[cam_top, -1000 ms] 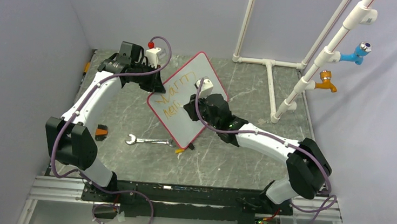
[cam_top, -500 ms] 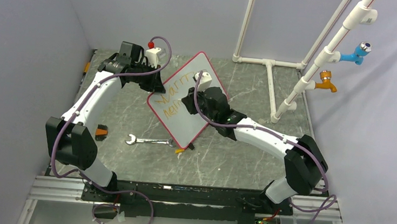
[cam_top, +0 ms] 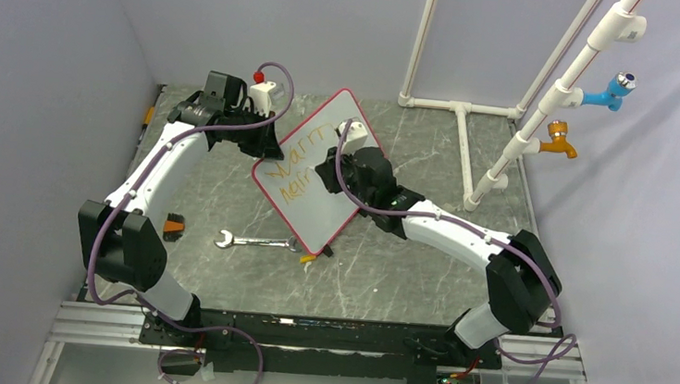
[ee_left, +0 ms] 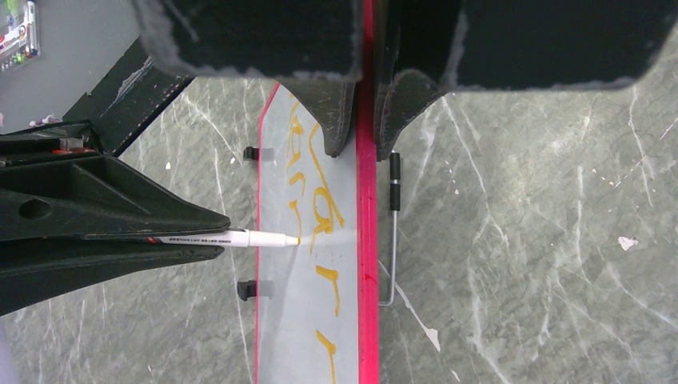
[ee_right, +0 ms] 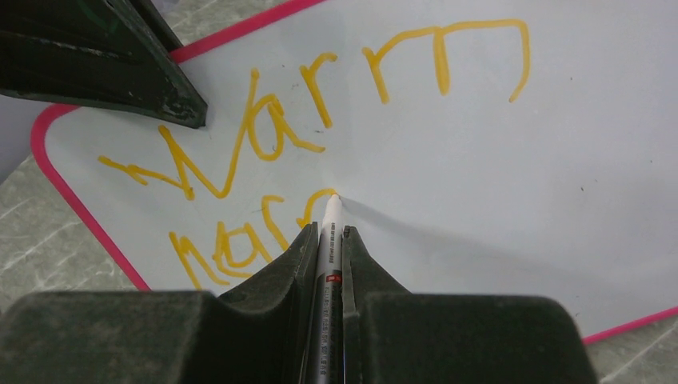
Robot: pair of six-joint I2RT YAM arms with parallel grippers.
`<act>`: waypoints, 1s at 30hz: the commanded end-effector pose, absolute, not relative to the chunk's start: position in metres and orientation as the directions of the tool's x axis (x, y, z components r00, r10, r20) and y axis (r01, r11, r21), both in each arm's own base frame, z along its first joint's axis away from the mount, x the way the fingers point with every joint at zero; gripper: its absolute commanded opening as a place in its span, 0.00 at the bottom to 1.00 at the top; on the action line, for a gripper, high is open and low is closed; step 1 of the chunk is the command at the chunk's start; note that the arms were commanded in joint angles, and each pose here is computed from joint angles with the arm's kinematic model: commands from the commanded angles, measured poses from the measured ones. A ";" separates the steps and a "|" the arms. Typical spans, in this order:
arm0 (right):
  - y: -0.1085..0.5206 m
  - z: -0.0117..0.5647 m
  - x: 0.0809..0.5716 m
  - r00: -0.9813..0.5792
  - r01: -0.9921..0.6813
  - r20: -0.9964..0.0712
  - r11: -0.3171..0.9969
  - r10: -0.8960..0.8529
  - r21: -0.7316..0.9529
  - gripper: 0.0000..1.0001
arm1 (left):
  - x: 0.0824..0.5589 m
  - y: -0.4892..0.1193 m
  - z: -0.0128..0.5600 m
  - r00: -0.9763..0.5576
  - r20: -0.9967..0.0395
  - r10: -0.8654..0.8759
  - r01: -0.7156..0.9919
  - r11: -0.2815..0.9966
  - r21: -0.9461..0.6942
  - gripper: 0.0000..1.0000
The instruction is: Write a sentence on the whiteboard
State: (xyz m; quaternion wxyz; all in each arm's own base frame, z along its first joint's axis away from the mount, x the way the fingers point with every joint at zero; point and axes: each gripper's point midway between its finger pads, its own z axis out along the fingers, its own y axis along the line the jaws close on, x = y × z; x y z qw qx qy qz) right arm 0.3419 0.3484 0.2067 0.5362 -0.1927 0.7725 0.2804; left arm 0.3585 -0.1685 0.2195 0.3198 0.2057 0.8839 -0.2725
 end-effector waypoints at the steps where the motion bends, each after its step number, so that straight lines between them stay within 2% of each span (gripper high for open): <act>1: 0.340 0.192 0.334 -0.388 -0.587 -0.922 0.772 -0.006 0.243 0.00 | 0.371 -0.131 0.189 -0.691 -0.639 0.337 0.518 0.848 -0.112 0.00; 30: 0.339 0.195 0.332 -0.385 -0.590 -0.923 0.771 -0.007 0.240 0.00 | 0.371 -0.132 0.188 -0.692 -0.636 0.340 0.519 0.847 -0.112 0.00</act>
